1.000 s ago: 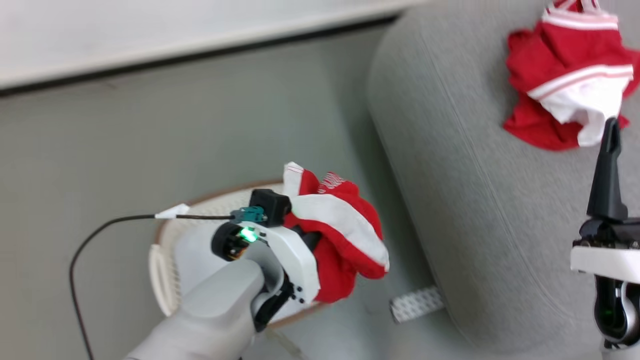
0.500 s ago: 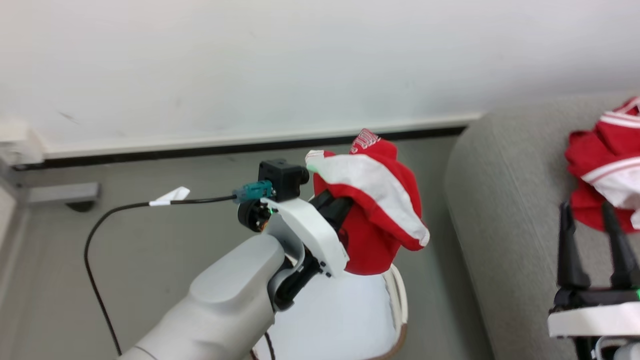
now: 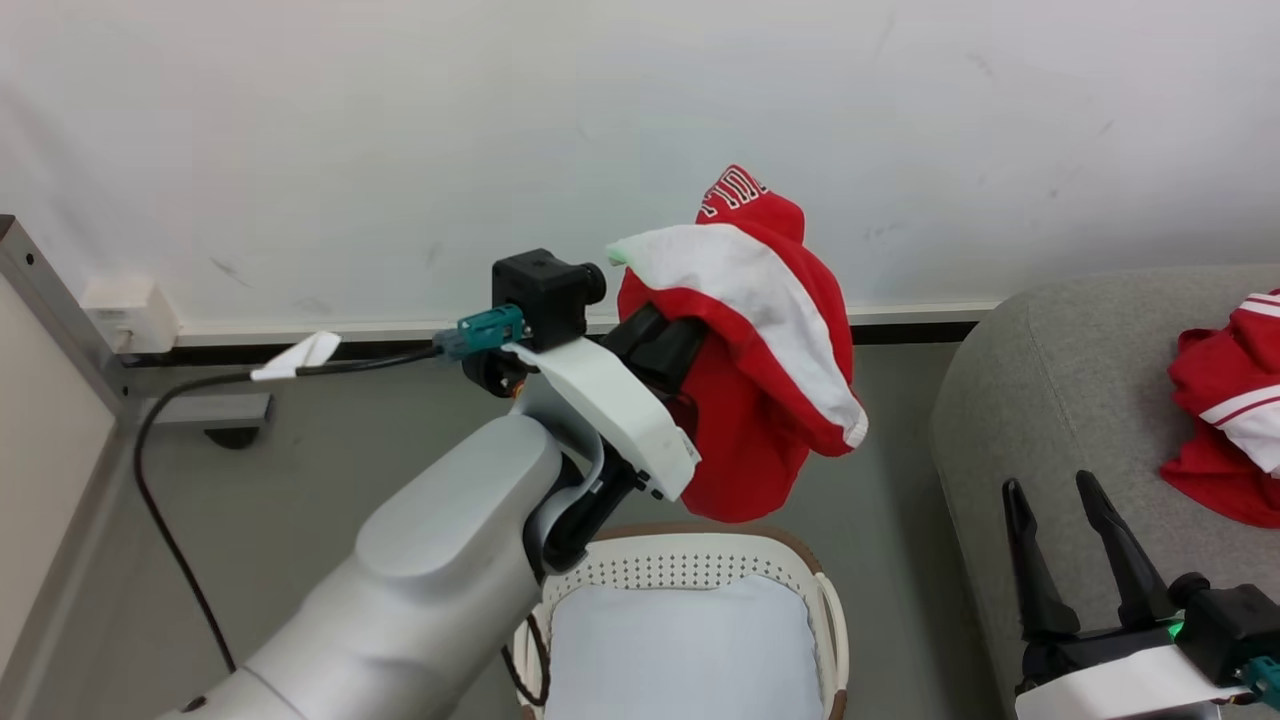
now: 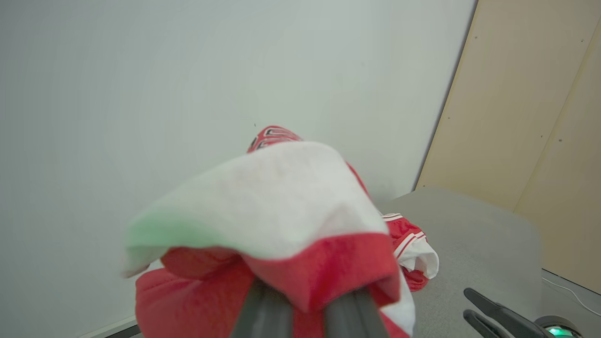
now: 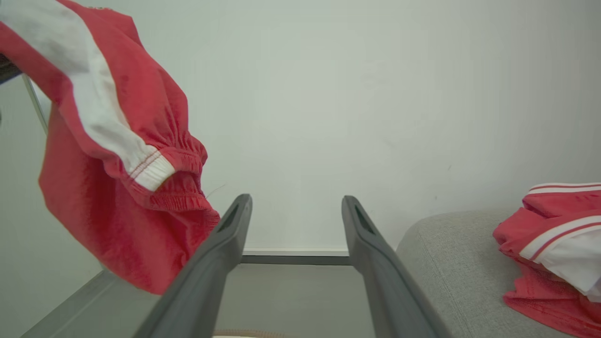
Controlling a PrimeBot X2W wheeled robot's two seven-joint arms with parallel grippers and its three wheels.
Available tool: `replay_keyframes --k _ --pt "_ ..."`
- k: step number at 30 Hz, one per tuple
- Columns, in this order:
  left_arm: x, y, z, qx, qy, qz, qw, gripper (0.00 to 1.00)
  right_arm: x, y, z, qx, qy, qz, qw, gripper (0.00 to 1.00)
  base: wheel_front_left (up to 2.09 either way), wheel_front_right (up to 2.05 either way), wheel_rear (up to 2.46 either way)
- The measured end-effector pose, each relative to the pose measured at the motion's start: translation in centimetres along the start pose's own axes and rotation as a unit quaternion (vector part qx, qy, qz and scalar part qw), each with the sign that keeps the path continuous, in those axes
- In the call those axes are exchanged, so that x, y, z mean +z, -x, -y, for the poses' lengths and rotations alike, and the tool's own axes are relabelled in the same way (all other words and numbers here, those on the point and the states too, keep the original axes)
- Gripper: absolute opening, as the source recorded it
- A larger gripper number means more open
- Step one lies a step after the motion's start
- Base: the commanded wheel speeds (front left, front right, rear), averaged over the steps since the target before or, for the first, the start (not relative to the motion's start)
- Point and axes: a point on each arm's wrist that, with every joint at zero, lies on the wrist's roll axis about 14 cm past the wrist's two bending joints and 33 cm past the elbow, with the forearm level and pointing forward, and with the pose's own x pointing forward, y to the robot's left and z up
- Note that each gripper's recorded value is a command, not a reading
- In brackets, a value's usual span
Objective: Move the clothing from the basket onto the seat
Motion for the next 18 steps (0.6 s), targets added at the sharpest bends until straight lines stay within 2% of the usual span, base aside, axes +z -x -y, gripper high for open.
replay_keyframes --k 7,12,18 --pt "-0.5 0.5 0.3 0.001 0.0 -0.005 1.0 0.0 -0.6 0.0 -0.7 0.022 0.017 -0.014 1.0 1.0 0.0 0.0 0.0" --pt "-0.3 0.6 0.7 -0.002 -0.001 -0.004 1.0 0.0 -1.5 -0.2 -3.1 0.074 0.037 -0.032 0.996 1.0 0.0 0.0 0.0" --pt "-0.4 1.0 1.4 -0.006 0.0 -0.009 1.0 0.0 -2.8 -1.2 -6.5 0.149 0.065 -0.057 0.985 1.0 0.0 0.0 0.0"
